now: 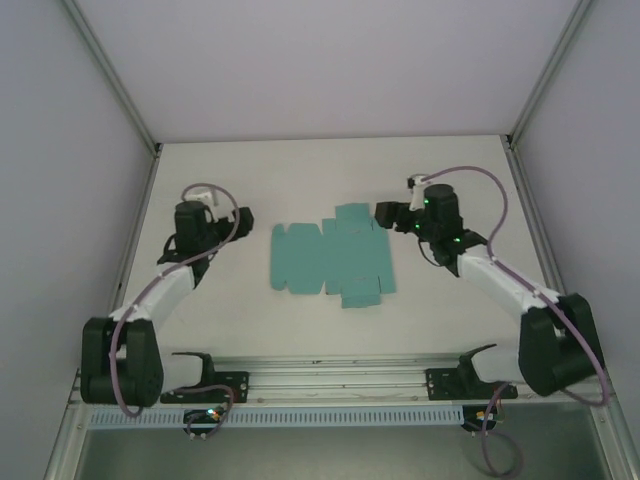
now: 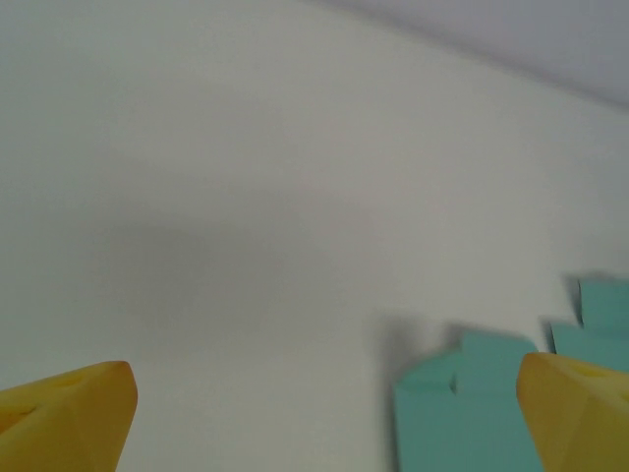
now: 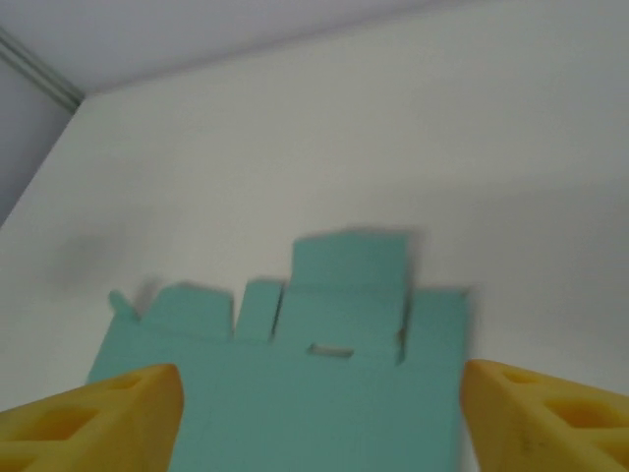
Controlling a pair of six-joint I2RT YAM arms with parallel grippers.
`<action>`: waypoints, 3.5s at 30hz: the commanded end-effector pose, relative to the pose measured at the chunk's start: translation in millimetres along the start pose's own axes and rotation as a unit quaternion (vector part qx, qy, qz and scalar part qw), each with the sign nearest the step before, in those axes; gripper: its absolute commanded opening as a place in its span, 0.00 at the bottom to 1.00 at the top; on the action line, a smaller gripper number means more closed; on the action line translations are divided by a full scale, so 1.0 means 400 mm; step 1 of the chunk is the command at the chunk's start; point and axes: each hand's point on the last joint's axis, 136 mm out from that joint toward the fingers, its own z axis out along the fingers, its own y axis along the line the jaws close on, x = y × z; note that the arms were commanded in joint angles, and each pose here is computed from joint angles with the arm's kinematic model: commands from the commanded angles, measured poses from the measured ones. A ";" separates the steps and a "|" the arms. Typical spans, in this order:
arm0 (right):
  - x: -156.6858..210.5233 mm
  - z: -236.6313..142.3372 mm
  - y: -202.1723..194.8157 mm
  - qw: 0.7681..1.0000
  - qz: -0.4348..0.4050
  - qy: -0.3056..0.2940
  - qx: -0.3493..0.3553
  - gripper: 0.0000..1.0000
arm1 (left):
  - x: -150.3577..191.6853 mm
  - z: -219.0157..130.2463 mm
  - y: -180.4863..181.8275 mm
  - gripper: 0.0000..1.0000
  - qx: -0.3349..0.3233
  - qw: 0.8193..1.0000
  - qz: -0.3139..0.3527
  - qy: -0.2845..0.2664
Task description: Assemble paper box
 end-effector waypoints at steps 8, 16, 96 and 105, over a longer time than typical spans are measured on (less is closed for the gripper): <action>0.327 0.150 -0.103 0.963 0.148 0.220 0.056 0.47 | 0.186 0.082 -0.061 1.00 0.048 0.982 -0.068 0.169; 0.438 0.158 -0.173 0.947 0.162 0.262 0.096 0.45 | 0.230 0.093 -0.129 0.99 0.117 0.970 -0.073 0.202; 0.180 0.066 -0.005 0.902 -0.383 0.168 0.103 0.00 | 0.073 -0.186 -0.152 1.00 0.063 0.996 -0.024 0.056; 0.119 0.109 0.055 0.784 -0.593 0.019 0.179 0.00 | 0.011 -0.115 -0.335 1.00 0.201 0.976 -0.031 0.081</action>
